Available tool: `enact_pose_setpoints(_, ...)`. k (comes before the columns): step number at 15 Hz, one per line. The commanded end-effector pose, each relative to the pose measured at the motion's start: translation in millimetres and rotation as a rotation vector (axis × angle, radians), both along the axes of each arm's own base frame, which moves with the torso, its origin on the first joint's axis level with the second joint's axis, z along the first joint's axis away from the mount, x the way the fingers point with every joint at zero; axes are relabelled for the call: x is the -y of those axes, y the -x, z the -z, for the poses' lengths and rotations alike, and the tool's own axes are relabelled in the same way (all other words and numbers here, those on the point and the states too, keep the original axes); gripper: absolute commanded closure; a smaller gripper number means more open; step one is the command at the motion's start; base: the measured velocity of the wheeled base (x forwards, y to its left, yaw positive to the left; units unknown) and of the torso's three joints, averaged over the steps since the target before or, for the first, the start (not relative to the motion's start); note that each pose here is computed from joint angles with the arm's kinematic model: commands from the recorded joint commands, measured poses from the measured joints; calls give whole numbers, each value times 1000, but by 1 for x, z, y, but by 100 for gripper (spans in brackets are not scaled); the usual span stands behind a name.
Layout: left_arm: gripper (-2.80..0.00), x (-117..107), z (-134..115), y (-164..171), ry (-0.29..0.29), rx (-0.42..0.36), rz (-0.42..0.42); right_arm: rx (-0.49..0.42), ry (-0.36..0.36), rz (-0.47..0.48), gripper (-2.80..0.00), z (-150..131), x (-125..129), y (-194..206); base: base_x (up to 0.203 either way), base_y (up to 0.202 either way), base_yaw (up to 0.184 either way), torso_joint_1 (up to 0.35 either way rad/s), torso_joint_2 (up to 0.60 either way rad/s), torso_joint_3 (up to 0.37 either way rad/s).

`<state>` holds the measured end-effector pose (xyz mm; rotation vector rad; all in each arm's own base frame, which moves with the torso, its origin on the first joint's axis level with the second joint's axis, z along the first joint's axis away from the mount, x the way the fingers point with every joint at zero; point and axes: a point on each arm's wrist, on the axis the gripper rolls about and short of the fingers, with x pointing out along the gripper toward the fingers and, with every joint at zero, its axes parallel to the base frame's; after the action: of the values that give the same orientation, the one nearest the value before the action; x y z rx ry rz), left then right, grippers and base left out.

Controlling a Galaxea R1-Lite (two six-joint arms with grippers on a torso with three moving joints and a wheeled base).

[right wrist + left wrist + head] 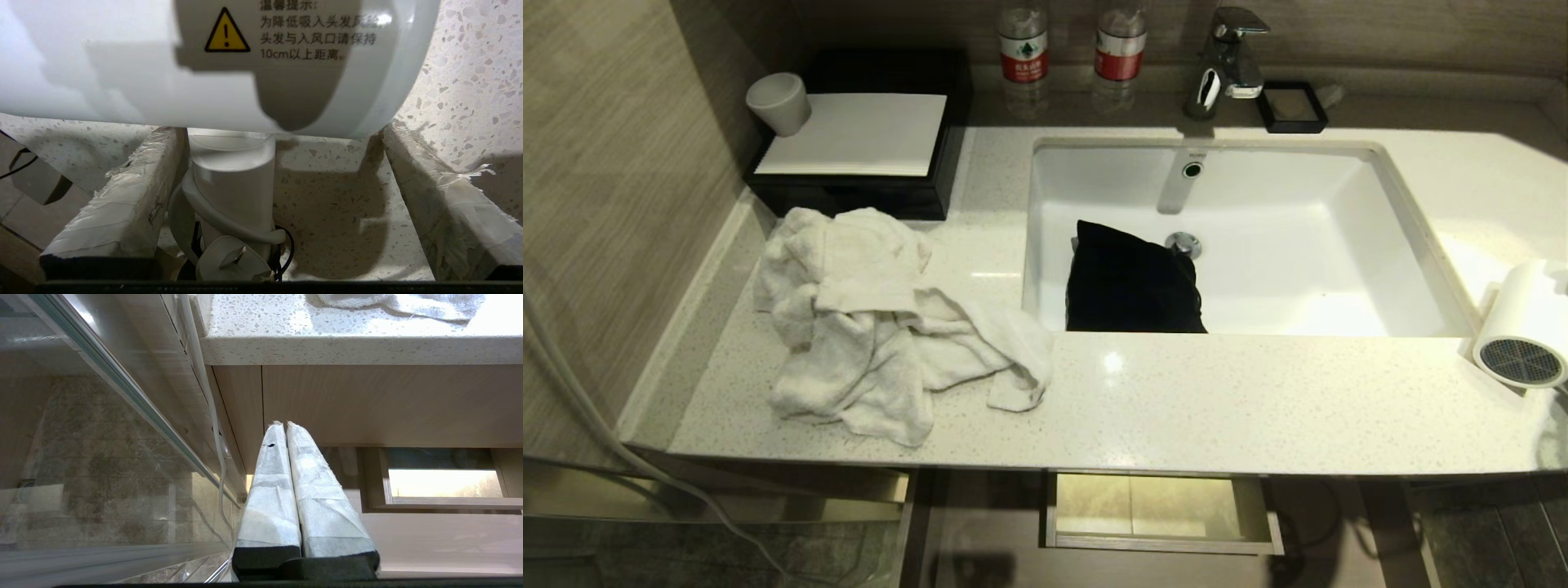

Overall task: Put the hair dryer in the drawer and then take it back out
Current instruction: Pick up the hairdryer

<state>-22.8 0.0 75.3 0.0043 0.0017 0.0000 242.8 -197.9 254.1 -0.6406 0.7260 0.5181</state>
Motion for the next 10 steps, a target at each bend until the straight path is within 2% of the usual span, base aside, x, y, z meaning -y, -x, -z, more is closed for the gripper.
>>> enact_pose_setpoints(1,0,0,0,0,0,-1,0,-1,4,-12,-280,1,1,-1,0,0,0,0,0,0)
enact_pose_setpoints(6,0,0,0,0,0,-1,0,-1,2,-12,-280,2,2,-2,0,0,0,0,0,0)
enact_pose_setpoints(7,0,0,0,0,0,-1,0,-11,-4,-13,0,4,1,-2,0,0,0,0,0,0)
enact_pose_setpoints(10,0,0,0,0,0,-1,0,-17,-9,-6,0,4,1,-1,0,0,0,0,0,0)
